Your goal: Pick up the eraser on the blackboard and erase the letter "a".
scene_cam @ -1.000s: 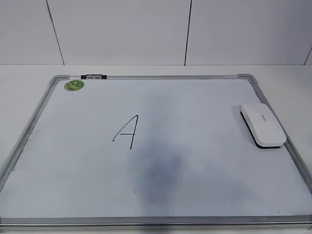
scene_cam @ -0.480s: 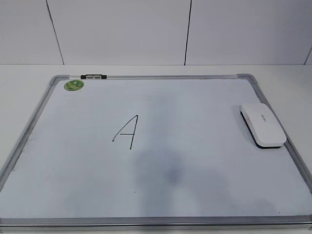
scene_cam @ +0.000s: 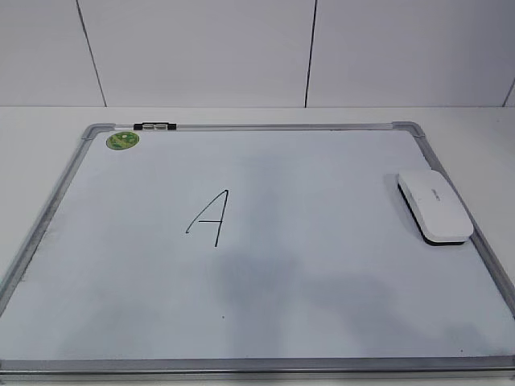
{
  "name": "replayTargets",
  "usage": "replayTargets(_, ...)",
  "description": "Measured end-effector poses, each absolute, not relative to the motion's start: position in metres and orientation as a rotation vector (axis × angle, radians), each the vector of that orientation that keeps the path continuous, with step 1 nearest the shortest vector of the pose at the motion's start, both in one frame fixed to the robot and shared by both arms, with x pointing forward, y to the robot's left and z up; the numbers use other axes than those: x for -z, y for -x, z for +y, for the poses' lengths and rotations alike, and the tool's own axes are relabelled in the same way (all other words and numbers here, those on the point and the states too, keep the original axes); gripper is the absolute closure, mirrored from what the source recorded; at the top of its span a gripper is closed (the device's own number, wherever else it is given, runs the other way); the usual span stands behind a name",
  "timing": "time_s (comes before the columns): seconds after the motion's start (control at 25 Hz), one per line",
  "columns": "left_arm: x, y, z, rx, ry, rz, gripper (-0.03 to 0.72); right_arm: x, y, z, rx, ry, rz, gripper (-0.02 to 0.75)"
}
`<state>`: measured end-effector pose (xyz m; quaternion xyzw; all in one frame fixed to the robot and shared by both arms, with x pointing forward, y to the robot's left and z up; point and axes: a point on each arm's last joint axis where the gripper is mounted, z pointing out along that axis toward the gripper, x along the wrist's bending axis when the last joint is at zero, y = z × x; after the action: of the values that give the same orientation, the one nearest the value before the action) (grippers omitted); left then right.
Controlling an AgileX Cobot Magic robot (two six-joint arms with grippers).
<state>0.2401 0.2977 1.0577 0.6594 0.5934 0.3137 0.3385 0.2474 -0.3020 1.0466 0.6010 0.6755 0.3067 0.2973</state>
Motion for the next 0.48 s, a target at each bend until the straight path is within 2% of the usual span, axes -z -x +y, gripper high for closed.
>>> replayTargets(0.48, -1.0560, -0.2443, 0.2978, -0.837, -1.695, 1.531, 0.444, -1.0460, -0.2492, -0.3027, -0.813, -1.584, 1.784, 0.178)
